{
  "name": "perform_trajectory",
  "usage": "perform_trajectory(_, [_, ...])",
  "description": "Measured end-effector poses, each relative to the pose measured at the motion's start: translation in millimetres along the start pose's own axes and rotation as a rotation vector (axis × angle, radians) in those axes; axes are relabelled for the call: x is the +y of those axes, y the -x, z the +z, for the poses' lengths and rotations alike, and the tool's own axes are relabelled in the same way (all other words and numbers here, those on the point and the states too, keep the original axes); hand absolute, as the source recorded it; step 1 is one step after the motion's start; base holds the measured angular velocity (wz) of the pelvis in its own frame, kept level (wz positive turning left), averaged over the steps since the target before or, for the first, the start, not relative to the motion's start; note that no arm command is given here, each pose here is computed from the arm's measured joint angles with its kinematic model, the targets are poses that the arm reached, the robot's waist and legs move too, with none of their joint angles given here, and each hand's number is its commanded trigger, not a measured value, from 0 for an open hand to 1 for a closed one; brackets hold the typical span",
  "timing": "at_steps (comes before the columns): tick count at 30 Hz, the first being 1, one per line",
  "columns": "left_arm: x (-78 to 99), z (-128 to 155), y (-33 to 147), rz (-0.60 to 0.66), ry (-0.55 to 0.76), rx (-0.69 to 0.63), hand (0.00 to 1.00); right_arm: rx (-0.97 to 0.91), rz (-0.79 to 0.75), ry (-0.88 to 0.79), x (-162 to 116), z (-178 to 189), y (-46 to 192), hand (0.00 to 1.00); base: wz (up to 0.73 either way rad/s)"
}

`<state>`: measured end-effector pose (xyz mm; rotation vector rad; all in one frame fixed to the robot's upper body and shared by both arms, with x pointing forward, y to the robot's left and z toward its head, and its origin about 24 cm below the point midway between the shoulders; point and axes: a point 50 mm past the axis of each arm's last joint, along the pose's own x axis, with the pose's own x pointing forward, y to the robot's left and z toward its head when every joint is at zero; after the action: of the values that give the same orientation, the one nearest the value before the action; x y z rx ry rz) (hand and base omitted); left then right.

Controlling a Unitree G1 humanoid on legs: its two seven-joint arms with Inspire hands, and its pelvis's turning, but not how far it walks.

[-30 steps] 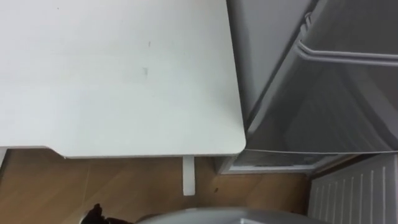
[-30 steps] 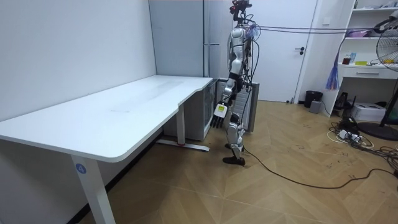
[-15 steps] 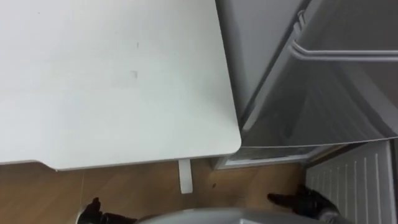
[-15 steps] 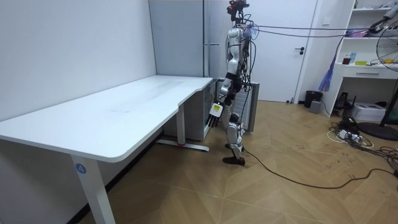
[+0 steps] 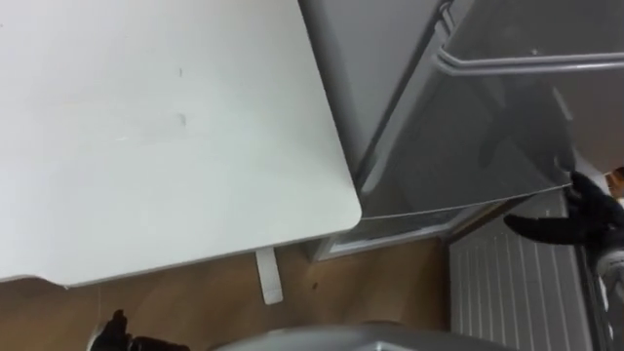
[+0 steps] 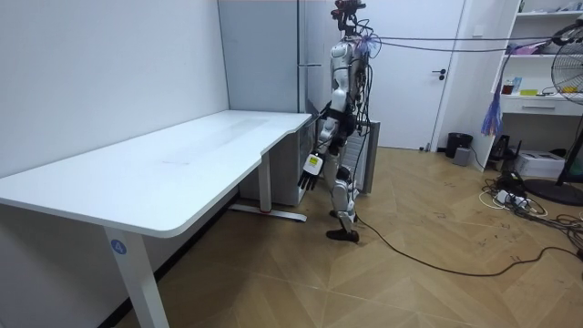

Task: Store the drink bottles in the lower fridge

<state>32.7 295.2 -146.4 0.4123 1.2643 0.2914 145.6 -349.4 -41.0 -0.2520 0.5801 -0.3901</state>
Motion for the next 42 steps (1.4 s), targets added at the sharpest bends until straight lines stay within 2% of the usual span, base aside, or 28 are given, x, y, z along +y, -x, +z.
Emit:
perform_trajectory(6, [2.3, -9.9, 2.2, 0.025, 0.022, 0.026, 0.0, -0.104, -0.079, -0.006, -12.5, 23.8, -0.3, 0.0, -0.33])
perform_trajectory(22, [3.1, -31.4, 7.0, 0.039, 0.007, 0.12, 0.0, -0.069, -0.163, -0.102, -16.2, 22.6, -1.3, 0.0, -0.1])
perform_trajectory(42, [14.4, -11.3, 7.1, 0.109, 0.022, 0.027, 0.0, -0.062, -0.291, -0.139, -41.4, 32.2, -11.5, 0.0, -0.04])
